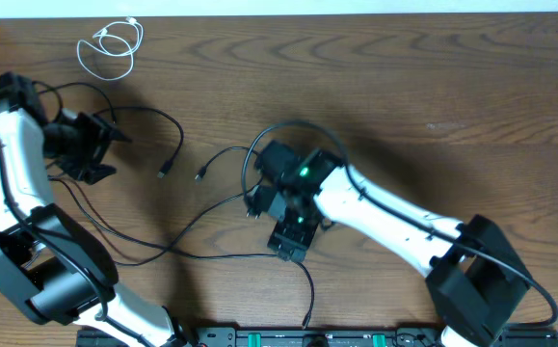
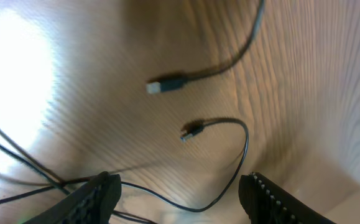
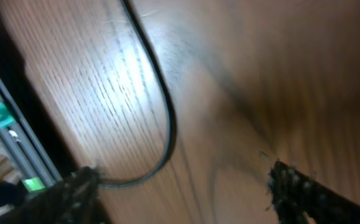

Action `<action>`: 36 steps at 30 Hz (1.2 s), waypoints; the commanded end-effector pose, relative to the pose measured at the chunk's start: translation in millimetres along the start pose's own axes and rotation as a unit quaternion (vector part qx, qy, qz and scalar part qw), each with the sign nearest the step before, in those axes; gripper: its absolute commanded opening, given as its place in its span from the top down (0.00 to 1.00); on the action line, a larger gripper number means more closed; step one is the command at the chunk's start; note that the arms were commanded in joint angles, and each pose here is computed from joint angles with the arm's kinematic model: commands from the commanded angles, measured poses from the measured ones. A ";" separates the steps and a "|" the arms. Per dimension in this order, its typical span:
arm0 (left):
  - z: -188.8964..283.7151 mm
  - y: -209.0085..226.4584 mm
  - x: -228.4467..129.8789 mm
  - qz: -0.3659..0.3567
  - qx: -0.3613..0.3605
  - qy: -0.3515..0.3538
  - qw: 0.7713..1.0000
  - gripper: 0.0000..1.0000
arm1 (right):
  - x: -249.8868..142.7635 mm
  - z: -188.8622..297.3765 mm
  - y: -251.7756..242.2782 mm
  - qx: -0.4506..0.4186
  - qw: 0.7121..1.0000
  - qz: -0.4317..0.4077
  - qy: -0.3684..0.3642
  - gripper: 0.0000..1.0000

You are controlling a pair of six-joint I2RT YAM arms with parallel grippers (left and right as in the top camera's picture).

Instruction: Untangle cables

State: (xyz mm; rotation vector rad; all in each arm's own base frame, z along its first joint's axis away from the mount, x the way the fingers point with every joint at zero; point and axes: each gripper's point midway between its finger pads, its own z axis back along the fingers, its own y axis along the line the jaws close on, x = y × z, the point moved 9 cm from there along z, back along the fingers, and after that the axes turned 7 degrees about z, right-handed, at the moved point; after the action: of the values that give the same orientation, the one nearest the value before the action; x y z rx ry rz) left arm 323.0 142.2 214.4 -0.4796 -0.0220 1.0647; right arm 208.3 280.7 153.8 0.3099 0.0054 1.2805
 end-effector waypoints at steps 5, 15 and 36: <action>11.5 12.9 4.8 0.041 -0.003 -0.005 0.999 0.33 | -8.6 -35.2 21.1 -0.015 0.998 0.051 0.029 0.33; 11.3 12.5 4.8 0.041 -0.004 -0.006 0.999 0.33 | -24.7 -50.1 30.1 -0.050 0.996 -0.003 0.079 0.56; 11.3 12.5 4.7 0.041 -0.004 -0.005 0.999 0.33 | -38.2 -75.8 47.7 -0.043 0.994 -0.043 0.087 0.88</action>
State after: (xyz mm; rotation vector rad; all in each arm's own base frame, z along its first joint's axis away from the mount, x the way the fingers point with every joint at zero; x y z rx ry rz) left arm 313.6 156.4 214.4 -0.4832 -0.0092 1.1460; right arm 140.9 276.3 88.7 0.1368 0.1017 1.2346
